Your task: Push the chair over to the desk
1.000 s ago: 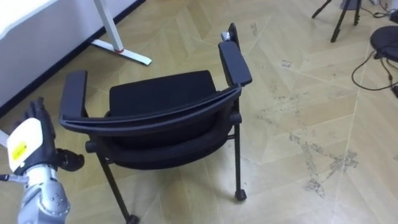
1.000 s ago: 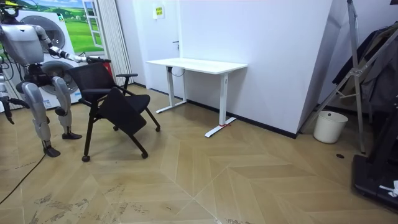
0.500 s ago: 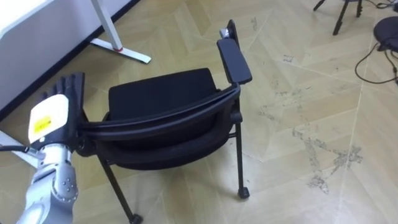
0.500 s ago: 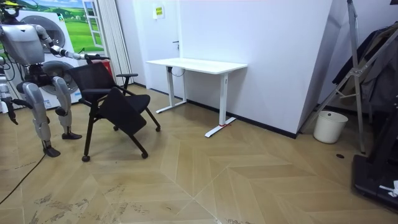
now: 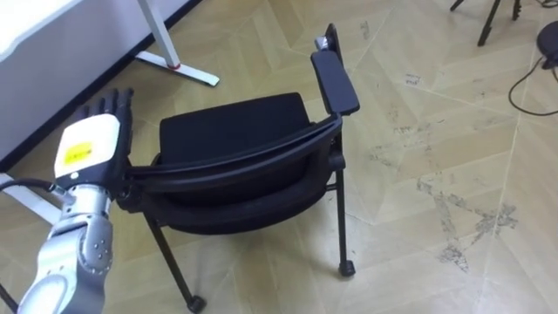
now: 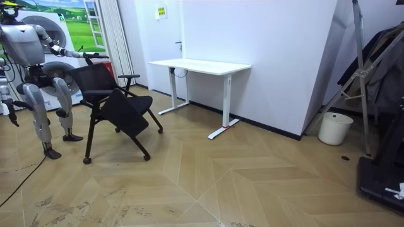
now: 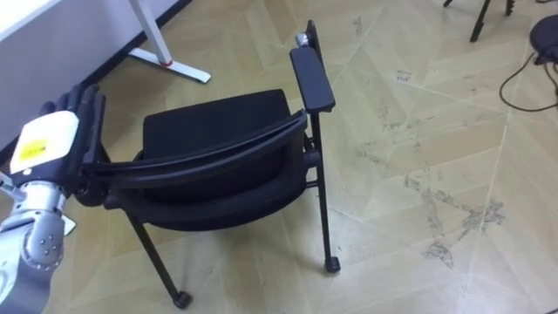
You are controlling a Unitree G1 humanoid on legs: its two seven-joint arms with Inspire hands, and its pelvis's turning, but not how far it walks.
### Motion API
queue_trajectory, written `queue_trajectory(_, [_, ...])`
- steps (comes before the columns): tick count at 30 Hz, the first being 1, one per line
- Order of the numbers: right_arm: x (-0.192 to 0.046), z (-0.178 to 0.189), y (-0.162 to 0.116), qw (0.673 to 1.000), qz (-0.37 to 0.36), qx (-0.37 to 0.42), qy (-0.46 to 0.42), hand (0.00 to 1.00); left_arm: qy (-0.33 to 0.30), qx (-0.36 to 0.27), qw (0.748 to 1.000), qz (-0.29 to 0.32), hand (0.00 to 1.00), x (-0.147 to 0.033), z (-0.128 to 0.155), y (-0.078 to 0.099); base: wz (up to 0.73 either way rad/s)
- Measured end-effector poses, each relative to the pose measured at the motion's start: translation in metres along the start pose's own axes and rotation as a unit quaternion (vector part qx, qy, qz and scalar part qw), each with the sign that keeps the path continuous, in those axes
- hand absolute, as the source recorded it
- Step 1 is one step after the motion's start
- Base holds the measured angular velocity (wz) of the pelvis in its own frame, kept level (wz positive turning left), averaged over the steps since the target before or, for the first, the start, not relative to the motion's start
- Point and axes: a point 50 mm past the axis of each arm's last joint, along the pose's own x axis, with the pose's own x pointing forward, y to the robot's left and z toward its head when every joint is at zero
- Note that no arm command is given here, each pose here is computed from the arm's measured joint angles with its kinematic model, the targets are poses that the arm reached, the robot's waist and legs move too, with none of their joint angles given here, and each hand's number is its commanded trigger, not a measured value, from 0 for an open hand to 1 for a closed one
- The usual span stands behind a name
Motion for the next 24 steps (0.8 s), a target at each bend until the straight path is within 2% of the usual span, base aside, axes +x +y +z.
queue_trajectory(11, [0.001,0.014,0.009,1.000,0.012,-0.004,-0.018,0.00,-0.051,0.005,0.998,-0.046,0.00,-0.004,0.025,-0.016,-0.01])
queue_trajectory(17, [0.001,0.014,0.009,1.000,0.013,-0.010,-0.018,0.00,-0.038,0.005,0.997,-0.071,0.00,-0.005,0.020,-0.024,-0.07])
queue_trajectory(19, [0.001,0.014,0.009,1.000,0.008,-0.012,-0.018,0.00,-0.026,0.009,0.996,-0.088,0.00,-0.006,0.015,-0.033,-0.14])
queue_trajectory(24, [0.001,0.013,0.007,1.000,-0.008,-0.016,-0.016,0.00,-0.015,0.016,0.996,-0.092,0.00,-0.003,0.010,-0.041,-0.04])
